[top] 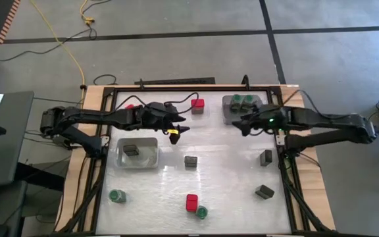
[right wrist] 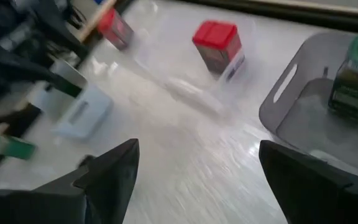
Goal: Sort spices by type
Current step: Put the red seasoning can into the transparent bin
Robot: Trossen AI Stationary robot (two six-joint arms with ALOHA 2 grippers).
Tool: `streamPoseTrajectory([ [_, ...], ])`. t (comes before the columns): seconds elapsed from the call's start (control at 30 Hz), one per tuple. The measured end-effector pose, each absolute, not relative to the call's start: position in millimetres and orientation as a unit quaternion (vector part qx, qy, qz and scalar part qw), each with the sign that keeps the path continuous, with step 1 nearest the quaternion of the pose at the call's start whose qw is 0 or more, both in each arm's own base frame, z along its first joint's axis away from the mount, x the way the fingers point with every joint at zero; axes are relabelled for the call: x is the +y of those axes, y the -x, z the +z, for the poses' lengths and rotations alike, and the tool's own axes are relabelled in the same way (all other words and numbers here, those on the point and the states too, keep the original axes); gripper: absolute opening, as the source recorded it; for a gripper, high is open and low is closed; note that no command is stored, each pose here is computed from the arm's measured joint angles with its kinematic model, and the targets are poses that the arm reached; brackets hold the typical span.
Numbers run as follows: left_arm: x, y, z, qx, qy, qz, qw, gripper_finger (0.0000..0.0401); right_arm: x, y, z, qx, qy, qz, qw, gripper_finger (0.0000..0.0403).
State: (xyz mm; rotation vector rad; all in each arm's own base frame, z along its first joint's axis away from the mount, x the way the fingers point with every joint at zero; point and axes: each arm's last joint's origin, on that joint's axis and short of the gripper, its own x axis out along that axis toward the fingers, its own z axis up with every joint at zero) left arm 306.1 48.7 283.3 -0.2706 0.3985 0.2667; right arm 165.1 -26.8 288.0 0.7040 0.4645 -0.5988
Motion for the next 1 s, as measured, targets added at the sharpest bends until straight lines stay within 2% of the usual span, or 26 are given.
streamPoseTrajectory([
  [0.3,74,-283,319,0.381,0.02,0.166,0.909,0.0224,-26,-186,269,0.281,-0.318,-0.296,0.856,0.0357],
  [0.4,77,-270,332,0.447,-0.05,0.135,0.883,0.0224,-26,-189,266,0.288,-0.314,-0.298,0.854,0.0357],
  [0.5,78,-257,335,0.52,-0.138,0.098,0.838,0.0224,-26,-191,265,0.297,-0.296,-0.293,0.859,0.0357],
  [0.6,79,-243,331,0.596,-0.203,0.067,0.774,0.0224,-27,-191,264,0.307,-0.275,-0.287,0.865,0.0357],
  [0.73,82,-226,316,0.675,-0.237,0.027,0.698,0.0224,-27,-192,263,0.311,-0.268,-0.286,0.866,0.0357],
  [1.0,99,-210,286,0.728,-0.301,-0.058,0.613,0.0224,-28,-192,264,0.303,-0.27,-0.297,0.864,0.0357],
])
